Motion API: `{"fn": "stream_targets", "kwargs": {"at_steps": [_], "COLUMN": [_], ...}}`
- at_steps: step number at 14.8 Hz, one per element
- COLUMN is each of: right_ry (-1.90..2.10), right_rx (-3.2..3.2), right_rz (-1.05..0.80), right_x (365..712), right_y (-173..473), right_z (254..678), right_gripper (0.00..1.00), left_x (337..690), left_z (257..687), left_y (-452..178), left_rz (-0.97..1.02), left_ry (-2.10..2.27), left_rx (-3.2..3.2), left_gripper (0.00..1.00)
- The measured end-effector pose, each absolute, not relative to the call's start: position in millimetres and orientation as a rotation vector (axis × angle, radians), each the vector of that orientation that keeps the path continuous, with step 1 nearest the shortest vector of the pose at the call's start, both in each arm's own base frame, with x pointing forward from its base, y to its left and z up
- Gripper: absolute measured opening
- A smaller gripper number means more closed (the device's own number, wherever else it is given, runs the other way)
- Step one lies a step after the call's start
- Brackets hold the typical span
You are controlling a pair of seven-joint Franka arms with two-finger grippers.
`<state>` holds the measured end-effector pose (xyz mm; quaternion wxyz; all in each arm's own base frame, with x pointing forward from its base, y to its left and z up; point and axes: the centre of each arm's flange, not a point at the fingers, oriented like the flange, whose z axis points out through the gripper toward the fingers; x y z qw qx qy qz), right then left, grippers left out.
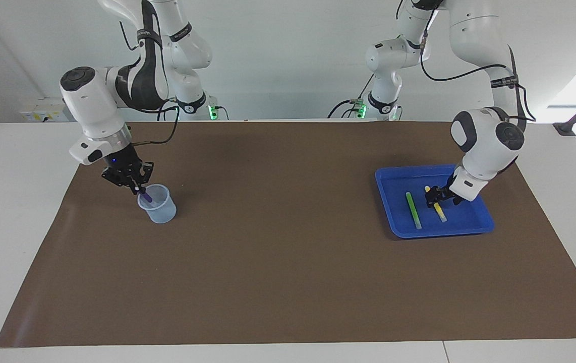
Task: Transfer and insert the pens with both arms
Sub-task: 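Insert the purple pen into the cup while the left gripper reaches yellow pen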
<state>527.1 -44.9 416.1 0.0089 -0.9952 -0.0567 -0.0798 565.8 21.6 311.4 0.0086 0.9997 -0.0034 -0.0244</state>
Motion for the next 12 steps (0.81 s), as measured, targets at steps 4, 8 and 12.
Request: {"fn": "stream_targets", "kwargs": {"at_steps": [4,8,12], "right_ry": [-0.173,-0.167,-0.166], "right_rx": [-3.109,-3.110,-3.110], "right_rz": [-0.242,-0.259,-0.331], "right_x": [525.1,527.1,537.9], "right_y": [-45.8,-48.1,-50.0], "right_z": [406.6,410.3,433.0], "right_gripper": [0.45,0.88,1.00], "left_x": [566.1,566.1,566.2], "left_z": [305.5,305.5,305.4], "left_y": [18.7,20.5,20.6], "left_rz": [-0.087,-0.087,-0.085], "left_ry": [-0.039,-0.038,-0.038], "left_rx": [3.125,3.127,3.127], "left_gripper": [0.85,0.68,0.57]}}
